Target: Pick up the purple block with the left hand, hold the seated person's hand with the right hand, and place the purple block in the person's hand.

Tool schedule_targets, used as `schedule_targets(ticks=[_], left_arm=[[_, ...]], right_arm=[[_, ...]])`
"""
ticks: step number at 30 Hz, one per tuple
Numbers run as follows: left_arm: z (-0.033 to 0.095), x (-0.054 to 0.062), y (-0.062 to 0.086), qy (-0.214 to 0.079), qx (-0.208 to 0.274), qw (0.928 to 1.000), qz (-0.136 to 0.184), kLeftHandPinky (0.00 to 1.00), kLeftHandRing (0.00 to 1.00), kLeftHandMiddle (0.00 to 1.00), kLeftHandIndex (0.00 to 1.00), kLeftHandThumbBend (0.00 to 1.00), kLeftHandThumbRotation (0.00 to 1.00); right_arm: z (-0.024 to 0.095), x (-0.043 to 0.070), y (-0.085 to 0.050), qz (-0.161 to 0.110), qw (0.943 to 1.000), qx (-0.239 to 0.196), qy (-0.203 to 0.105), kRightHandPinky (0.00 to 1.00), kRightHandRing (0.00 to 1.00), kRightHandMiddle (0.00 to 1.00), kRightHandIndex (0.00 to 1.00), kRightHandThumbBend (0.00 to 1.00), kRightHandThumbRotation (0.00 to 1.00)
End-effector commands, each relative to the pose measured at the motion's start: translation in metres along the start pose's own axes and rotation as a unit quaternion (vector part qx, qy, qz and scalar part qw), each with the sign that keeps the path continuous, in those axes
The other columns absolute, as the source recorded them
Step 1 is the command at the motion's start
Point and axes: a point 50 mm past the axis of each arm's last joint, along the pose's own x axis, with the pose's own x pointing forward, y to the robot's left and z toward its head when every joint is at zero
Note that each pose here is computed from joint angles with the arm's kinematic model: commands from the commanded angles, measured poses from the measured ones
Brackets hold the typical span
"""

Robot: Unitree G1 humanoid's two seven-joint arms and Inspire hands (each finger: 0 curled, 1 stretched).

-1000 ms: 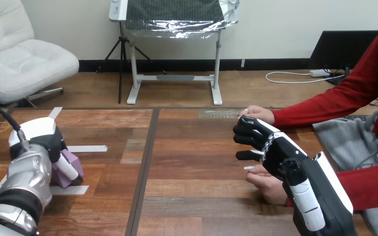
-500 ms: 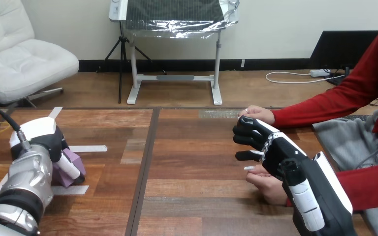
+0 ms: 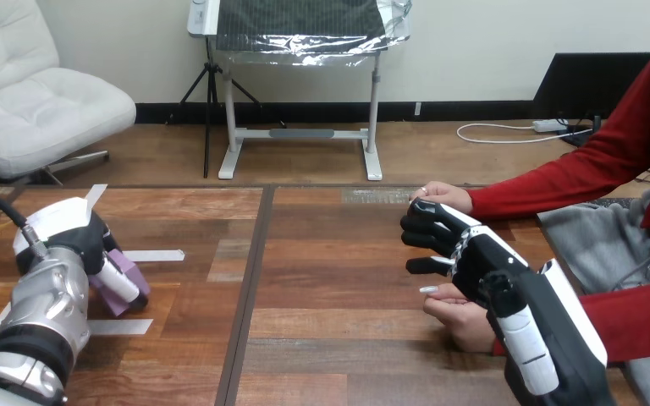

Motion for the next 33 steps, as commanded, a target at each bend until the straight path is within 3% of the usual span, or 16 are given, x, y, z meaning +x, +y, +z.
schedule_targets(ticks=[1,10,20,22,25,33], left_arm=[[0.023,-0.001,0.024,-0.054,-0.030,0.9968,0.052,0.32,0.42,0.49,0.47,0.80,0.00],[0.035,-0.011,0.031,-0.096,-0.071,0.9904,0.069,0.34,0.45,0.50,0.45,0.80,0.00],[0.045,-0.028,0.035,-0.153,-0.109,0.9782,0.089,0.31,0.39,0.46,0.45,0.81,0.00],[0.053,-0.040,0.038,-0.184,-0.121,0.9708,0.096,0.28,0.35,0.43,0.44,0.81,0.00],[0.057,-0.050,0.040,-0.205,-0.126,0.9651,0.103,0.25,0.32,0.40,0.44,0.81,0.00],[0.063,-0.065,0.043,-0.237,-0.129,0.9561,0.114,0.21,0.28,0.36,0.43,0.81,0.00]], right_arm=[[0.010,0.018,-0.010,-0.016,0.9984,-0.022,-0.050,0.74,0.82,0.83,0.84,0.68,1.00],[0.005,0.024,-0.018,-0.022,0.9975,-0.049,-0.045,0.75,0.82,0.83,0.84,0.69,1.00],[-0.002,0.032,-0.034,-0.021,0.9930,-0.112,-0.030,0.78,0.84,0.84,0.84,0.66,1.00],[-0.007,0.039,-0.048,-0.020,0.9852,-0.169,-0.018,0.77,0.83,0.83,0.83,0.66,1.00],[-0.009,0.045,-0.060,-0.016,0.9779,-0.209,-0.004,0.76,0.81,0.83,0.83,0.68,1.00],[-0.011,0.052,-0.079,-0.008,0.9679,-0.251,0.012,0.75,0.81,0.83,0.83,0.67,1.00]])
